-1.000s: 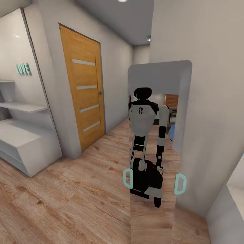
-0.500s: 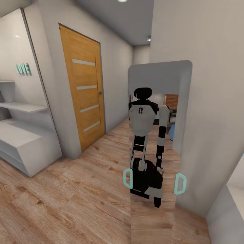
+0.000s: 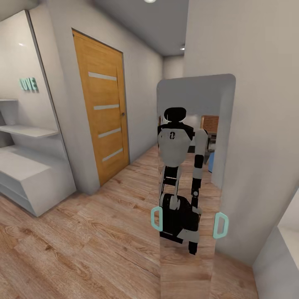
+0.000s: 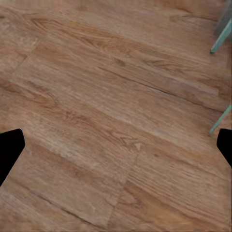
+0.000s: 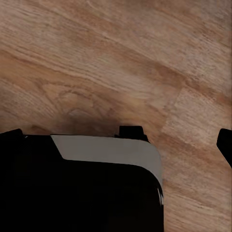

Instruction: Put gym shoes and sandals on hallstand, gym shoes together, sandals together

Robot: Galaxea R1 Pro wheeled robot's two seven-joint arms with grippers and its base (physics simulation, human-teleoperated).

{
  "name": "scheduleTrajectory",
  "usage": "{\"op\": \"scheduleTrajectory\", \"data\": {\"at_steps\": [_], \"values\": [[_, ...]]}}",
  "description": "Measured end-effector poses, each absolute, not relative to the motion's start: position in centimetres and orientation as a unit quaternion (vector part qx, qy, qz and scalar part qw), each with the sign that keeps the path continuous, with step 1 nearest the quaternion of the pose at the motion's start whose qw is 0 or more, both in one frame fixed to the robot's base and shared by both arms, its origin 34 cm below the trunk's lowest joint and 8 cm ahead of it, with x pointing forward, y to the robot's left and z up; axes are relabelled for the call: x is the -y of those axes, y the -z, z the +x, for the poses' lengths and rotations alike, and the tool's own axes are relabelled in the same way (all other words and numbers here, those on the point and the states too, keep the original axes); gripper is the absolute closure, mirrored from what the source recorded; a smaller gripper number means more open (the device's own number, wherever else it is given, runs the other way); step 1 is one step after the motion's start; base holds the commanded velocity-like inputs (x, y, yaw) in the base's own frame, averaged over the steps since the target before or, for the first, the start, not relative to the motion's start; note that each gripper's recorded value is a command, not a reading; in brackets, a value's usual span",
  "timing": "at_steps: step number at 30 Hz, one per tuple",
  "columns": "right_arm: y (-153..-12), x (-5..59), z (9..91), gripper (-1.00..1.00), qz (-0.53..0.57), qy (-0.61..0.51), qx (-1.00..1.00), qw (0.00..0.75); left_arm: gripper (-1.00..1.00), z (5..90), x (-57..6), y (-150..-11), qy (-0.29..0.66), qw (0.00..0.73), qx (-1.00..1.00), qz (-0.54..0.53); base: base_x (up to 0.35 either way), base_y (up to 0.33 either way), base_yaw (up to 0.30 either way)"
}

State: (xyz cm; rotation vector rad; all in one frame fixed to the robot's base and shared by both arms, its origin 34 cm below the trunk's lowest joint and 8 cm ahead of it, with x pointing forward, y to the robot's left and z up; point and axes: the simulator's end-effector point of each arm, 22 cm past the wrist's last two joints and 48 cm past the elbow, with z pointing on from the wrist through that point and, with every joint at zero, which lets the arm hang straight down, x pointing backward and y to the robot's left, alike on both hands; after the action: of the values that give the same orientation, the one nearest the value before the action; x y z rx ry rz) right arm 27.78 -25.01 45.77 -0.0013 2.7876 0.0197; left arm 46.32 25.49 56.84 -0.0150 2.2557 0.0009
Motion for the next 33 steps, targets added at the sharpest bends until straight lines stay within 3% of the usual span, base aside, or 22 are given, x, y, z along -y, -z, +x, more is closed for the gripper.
{"op": "scheduleTrajectory", "data": {"at_steps": [17,33], "values": [[-45.5,24.9,27.0,-1.00,-0.006,-0.007,-0.986,0.167,-1.00,43.7,-25.3,-54.6,0.001,0.400,-0.916,-0.007,0.009,-0.004,0.155],[-45.3,24.9,26.3,-1.00,-0.007,-0.007,-0.987,0.157,-1.00,43.1,-25.3,-54.0,0.001,0.392,-0.920,-0.007,0.234,-0.199,0.209]]}}
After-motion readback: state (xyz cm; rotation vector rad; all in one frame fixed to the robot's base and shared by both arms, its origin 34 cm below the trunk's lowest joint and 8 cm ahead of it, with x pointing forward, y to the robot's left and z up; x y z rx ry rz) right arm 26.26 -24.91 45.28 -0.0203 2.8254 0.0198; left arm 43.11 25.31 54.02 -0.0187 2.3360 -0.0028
